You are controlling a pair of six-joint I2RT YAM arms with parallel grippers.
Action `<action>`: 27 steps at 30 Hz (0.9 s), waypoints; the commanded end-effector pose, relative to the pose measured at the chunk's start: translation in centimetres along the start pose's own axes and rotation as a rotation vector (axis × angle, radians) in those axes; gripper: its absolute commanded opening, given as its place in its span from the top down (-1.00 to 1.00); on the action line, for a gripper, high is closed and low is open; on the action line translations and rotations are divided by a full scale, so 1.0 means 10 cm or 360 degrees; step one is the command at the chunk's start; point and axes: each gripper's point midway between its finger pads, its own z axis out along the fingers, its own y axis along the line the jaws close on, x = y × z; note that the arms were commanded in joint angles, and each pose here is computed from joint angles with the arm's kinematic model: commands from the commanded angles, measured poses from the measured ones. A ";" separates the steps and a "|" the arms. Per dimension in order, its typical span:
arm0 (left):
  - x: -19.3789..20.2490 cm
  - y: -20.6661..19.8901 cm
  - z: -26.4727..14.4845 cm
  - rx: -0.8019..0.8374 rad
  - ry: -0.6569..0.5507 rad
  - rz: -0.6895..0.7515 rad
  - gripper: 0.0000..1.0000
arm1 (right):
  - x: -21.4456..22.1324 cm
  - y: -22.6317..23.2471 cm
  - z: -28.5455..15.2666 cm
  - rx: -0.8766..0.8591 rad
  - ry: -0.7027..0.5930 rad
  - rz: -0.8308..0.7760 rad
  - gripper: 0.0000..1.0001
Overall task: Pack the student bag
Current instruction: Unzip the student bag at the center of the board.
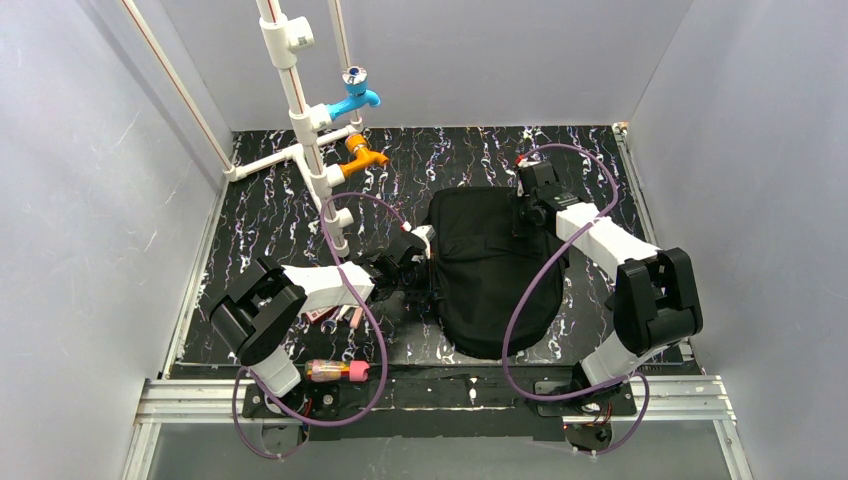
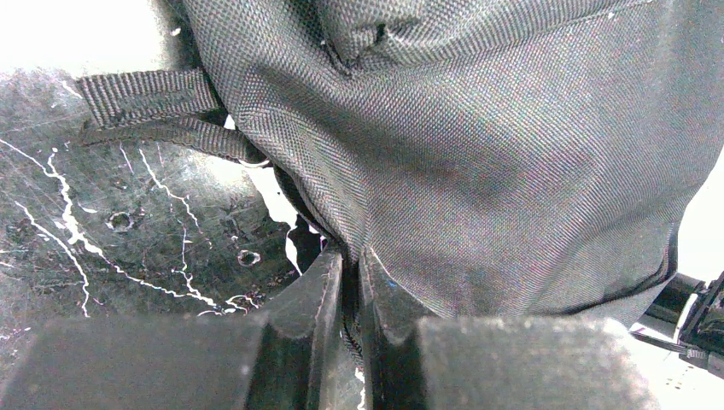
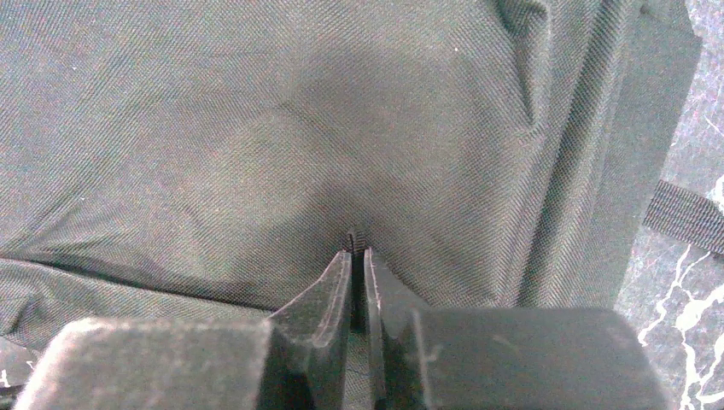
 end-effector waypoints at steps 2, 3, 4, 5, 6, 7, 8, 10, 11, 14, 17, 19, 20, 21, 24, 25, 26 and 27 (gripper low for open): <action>-0.06 -0.20 -0.04 0.0100 -0.0035 0.0032 0.92 | 0.13 0.00 0.05 0.0011 0.0031 0.0058 0.97; -0.06 -0.20 -0.04 0.0098 -0.0037 0.0030 0.92 | 0.07 0.01 0.03 0.0002 0.0004 0.0089 0.97; -0.06 -0.19 -0.04 0.0096 -0.0038 0.0031 0.92 | 0.03 0.03 0.00 -0.0015 -0.0022 0.0123 0.97; -0.06 -0.19 -0.04 0.0096 -0.0039 0.0032 0.92 | -0.04 0.06 -0.05 -0.0061 -0.0060 0.0158 0.97; -0.06 -0.19 -0.05 0.0093 -0.0039 0.0031 0.92 | -0.11 0.09 -0.09 -0.0126 -0.0102 0.0243 0.97; -0.06 -0.19 -0.05 0.0095 -0.0039 0.0031 0.92 | -0.18 0.15 -0.16 -0.0231 -0.0149 0.0317 0.97; -0.06 -0.19 -0.04 0.0094 -0.0038 0.0032 0.92 | -0.28 0.22 -0.25 -0.0363 -0.0215 0.0420 0.97; -0.05 -0.19 -0.04 0.0096 -0.0033 0.0032 0.93 | -0.44 0.41 -0.45 -0.0668 -0.0317 0.0607 0.97; -0.04 -0.19 -0.03 0.0094 -0.0027 0.0032 0.94 | -0.51 0.49 -0.52 -0.0778 -0.0351 0.0669 0.97; -0.05 -0.21 -0.01 0.0100 -0.0026 0.0042 0.94 | -0.52 0.69 -0.57 -0.0971 -0.0273 0.0789 0.97; -0.08 -0.26 0.00 0.0107 -0.0040 0.0051 0.95 | -0.56 0.82 -0.56 -0.1127 -0.0283 0.0881 0.97; -0.10 -0.29 -0.01 0.0118 -0.0050 0.0072 0.95 | -0.58 0.92 -0.53 -0.1152 -0.0271 0.0869 0.97; -0.11 -0.30 -0.02 0.0117 -0.0057 0.0077 0.95 | -0.57 0.98 -0.51 -0.1154 -0.0260 0.0858 0.97; -0.12 -0.31 -0.02 0.0119 -0.0063 0.0082 0.95 | -0.55 1.05 -0.49 -0.1157 -0.0248 0.0843 0.97; -0.15 -0.32 -0.03 0.0120 -0.0075 0.0094 0.96 | -0.54 1.28 -0.46 -0.1187 -0.0217 0.0806 0.97; -0.15 -0.32 -0.03 0.0120 -0.0077 0.0094 0.96 | -0.52 1.39 -0.44 -0.1199 -0.0195 0.0781 0.97; -0.15 -0.31 -0.03 0.0118 -0.0079 0.0096 0.96 | -0.48 1.49 -0.42 -0.1196 -0.0166 0.0752 0.97; -0.15 -0.31 -0.03 0.0114 -0.0082 0.0099 0.96 | -0.44 1.59 -0.40 -0.1198 -0.0142 0.0718 0.97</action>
